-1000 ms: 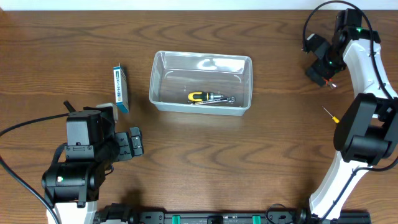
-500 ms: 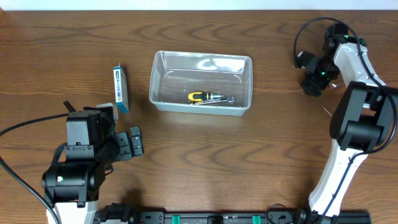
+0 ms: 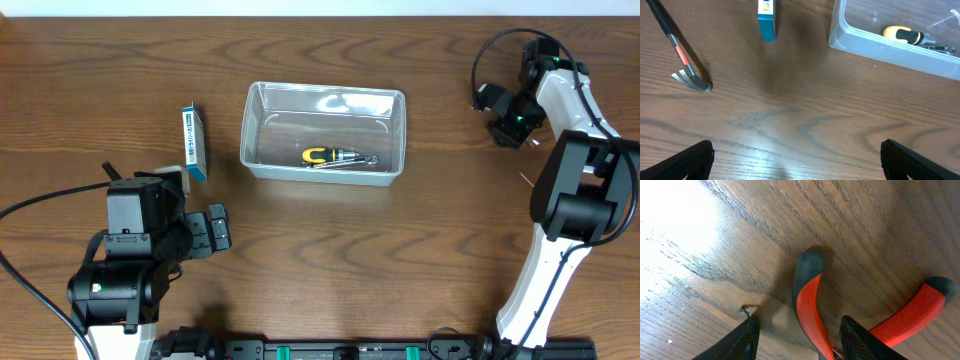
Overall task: Pack container
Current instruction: 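Lower the right gripper and grasp the red-handled pliers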
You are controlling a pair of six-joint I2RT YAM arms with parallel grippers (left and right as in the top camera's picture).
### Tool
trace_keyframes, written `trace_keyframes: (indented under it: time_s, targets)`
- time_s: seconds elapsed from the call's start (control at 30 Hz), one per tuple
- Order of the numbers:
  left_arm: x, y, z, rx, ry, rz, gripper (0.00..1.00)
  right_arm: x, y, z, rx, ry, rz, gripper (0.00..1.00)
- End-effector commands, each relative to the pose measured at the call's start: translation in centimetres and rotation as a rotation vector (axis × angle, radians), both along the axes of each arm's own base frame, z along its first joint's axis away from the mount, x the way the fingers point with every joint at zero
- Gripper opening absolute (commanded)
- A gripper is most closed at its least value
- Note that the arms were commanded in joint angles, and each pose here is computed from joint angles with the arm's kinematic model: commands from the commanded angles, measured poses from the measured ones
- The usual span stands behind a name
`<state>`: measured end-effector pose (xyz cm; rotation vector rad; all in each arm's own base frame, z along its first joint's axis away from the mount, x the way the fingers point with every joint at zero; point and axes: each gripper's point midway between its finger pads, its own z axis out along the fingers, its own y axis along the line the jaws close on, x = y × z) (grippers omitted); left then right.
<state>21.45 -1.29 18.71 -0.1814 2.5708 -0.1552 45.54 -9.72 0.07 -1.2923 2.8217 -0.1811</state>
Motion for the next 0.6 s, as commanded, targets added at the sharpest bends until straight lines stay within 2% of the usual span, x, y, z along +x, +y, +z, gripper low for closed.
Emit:
trace_keyframes:
  time_s: [0.0,0.13,0.23,0.47,0.57]
  targets:
    - [0.13,0.06,0.62,0.011,-0.016,-0.007,0.98,-0.69,-0.58,-1.54,0.005,0.037,-0.011,0.53]
    - [0.13,0.06,0.62,0.011,-0.016,-0.007,0.98,-0.69,-0.53,-1.54,0.008,0.037,-0.011,0.49]
    - [0.13,0.06,0.62,0.011,-0.016,-0.007,0.98,-0.68,-0.46,-1.55,0.012,0.037,-0.011,0.43]
    - [0.13,0.06,0.62,0.011,-0.016,-0.007,0.98,-0.76,-0.44,-1.55,0.013,0.040,-0.011,0.38]
    - [0.13,0.06,0.62,0.011,-0.016,-0.007,0.98,-0.76,-0.44,-1.55,0.013,0.040,-0.011,0.28]
